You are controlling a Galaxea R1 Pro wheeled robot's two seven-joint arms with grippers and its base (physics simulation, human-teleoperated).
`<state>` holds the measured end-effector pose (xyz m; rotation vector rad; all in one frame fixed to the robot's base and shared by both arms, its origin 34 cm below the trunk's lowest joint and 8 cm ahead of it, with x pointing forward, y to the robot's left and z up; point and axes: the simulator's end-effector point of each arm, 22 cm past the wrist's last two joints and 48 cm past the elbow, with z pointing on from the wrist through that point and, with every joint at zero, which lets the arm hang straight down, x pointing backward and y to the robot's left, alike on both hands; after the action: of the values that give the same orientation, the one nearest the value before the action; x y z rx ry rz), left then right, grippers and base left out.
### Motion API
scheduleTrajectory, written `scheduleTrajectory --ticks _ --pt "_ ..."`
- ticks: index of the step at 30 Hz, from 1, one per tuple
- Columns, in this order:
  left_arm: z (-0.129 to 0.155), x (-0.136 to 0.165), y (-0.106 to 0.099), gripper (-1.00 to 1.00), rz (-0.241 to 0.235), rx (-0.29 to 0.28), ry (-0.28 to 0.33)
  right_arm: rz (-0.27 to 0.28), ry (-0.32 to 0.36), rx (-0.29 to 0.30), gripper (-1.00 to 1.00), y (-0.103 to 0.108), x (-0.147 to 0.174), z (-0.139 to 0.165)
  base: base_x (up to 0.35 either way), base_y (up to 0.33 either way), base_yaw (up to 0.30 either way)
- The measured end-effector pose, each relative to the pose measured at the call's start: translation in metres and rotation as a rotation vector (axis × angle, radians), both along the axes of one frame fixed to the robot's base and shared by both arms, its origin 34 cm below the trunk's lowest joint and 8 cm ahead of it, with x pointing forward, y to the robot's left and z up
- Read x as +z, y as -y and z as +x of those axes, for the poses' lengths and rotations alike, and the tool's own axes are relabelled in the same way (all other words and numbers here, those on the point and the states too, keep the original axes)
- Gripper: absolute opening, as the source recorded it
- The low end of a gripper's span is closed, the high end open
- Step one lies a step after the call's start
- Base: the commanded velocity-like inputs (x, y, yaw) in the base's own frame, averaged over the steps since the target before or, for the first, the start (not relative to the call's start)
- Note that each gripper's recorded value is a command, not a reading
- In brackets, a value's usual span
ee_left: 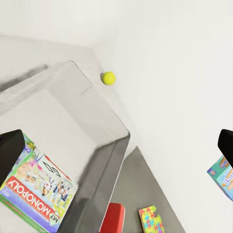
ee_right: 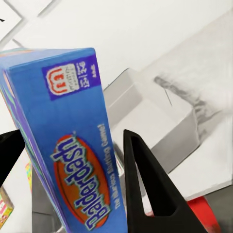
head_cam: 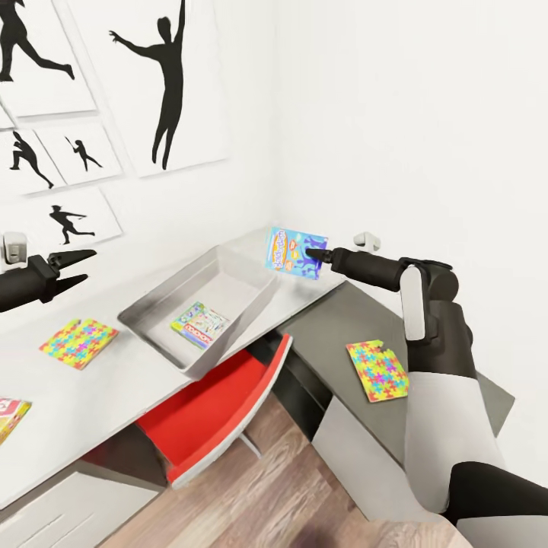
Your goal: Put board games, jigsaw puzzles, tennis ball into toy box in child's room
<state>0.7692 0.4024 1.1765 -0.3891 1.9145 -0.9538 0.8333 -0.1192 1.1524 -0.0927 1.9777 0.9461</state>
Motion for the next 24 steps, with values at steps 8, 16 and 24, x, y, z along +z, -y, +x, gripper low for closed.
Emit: scheduleTrajectory --ticks 8,16,24 --pt "0.001 -0.006 0.000 1.00 0.002 0.001 -0.010 0.000 -0.006 0.000 -1.00 0.000 -0.004 0.001 0.115 0.000 0.234" --pt "0.002 -0.011 0.001 1.00 0.000 0.001 -0.018 0.000 -0.015 -0.001 -1.00 0.001 -0.009 0.002 0.019 0.000 0.234" --pt "0.002 -0.014 0.003 1.00 -0.008 -0.003 -0.021 0.001 -0.026 -0.001 -1.00 0.001 -0.015 0.003 0.003 0.000 0.234"
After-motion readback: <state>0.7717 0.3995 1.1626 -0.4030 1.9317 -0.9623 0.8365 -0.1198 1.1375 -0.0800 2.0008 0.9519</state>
